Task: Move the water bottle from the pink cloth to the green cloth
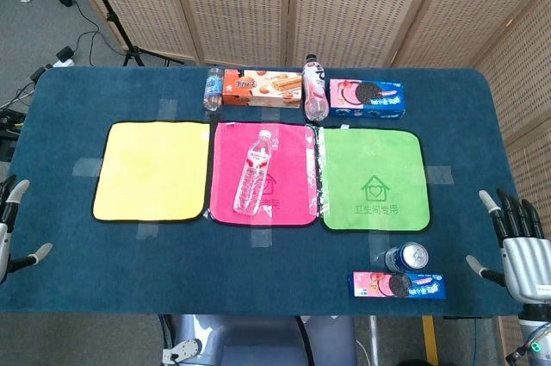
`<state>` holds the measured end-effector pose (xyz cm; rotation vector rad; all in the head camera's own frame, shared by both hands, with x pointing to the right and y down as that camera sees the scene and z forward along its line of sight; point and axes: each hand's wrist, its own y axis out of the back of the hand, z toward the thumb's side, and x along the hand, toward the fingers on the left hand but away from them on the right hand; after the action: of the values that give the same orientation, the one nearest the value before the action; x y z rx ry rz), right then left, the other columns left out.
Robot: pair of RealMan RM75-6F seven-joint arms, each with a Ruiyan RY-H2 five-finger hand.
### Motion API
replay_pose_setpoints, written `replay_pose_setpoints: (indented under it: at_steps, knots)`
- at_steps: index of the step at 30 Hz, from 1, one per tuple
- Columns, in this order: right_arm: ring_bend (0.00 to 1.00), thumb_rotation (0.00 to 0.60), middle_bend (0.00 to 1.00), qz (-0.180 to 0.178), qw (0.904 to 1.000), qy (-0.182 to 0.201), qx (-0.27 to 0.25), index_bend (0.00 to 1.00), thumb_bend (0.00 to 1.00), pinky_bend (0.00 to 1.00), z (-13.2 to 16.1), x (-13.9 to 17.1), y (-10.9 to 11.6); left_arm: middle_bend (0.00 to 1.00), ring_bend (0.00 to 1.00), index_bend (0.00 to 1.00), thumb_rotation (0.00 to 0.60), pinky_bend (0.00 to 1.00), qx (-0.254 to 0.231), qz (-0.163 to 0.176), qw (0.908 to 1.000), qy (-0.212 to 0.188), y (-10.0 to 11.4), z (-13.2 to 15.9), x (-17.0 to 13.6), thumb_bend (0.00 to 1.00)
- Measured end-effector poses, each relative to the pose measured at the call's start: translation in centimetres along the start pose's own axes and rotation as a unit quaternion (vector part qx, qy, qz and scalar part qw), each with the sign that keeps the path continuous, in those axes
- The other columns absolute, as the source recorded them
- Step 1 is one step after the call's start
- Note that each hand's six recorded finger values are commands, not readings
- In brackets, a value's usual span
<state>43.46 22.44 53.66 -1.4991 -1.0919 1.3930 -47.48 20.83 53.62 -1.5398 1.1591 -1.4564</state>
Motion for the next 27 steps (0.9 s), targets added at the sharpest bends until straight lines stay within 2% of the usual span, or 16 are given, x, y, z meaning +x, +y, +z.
replay_pose_setpoints:
  at_steps: [9,12,17,18,20,23,24,26,27]
  knots:
    - [0.00,0.600,0.00,0.006,0.9996,0.016,-0.025,0.01,0.00,0.00,0.5,-0.7,-0.2,0.00,0.00,0.00,0.600,0.00,-0.005,-0.006,1.0000,-0.002,0.0,0.0,0.0,0.00]
    - [0.00,0.600,0.00,-0.002,0.9986,0.041,-0.034,0.03,0.00,0.00,1.4,-2.2,0.3,0.00,0.00,0.00,0.600,0.00,-0.012,-0.006,0.9999,0.004,0.2,-0.3,0.2,0.00]
    - [0.00,0.600,0.00,0.003,0.9921,0.120,-0.038,0.11,0.02,0.00,4.9,-5.6,2.0,0.00,0.00,0.00,0.600,0.00,-0.014,-0.014,0.9997,0.012,-0.1,-0.6,0.8,0.00]
    - [0.00,0.600,0.00,0.006,0.9898,0.137,-0.039,0.13,0.06,0.00,5.8,-6.2,2.2,0.00,0.00,0.00,0.600,0.00,-0.014,-0.016,0.9997,0.014,-0.1,-0.7,0.9,0.00]
    - [0.00,0.600,0.02,0.018,0.9839,0.174,-0.037,0.17,0.20,0.00,7.8,-7.6,2.6,0.00,0.00,0.00,0.600,0.00,-0.012,-0.018,0.9996,0.019,-0.2,-0.8,1.2,0.00]
    - [0.00,0.600,0.06,0.039,0.9731,0.225,-0.028,0.22,0.54,0.01,11.1,-9.5,2.7,0.00,0.00,0.00,0.600,0.00,-0.012,-0.020,0.9994,0.026,-0.3,-1.0,1.6,0.00]
    - [0.00,0.600,0.08,0.045,0.9693,0.240,-0.024,0.23,0.69,0.02,12.1,-9.9,2.7,0.00,0.00,0.00,0.600,0.00,-0.012,-0.020,0.9993,0.028,-0.3,-1.0,1.8,0.00]
    - [0.00,0.600,0.09,0.059,0.9593,0.276,-0.009,0.24,0.90,0.03,14.7,-10.9,2.5,0.00,0.00,0.00,0.600,0.00,-0.010,-0.020,0.9993,0.030,-0.3,-1.0,2.0,0.00]
    - [0.00,0.600,0.09,0.064,0.9546,0.291,0.000,0.25,0.98,0.04,15.9,-11.3,2.4,0.00,0.00,0.00,0.600,0.00,-0.009,-0.020,0.9993,0.032,-0.3,-1.0,2.1,0.00]
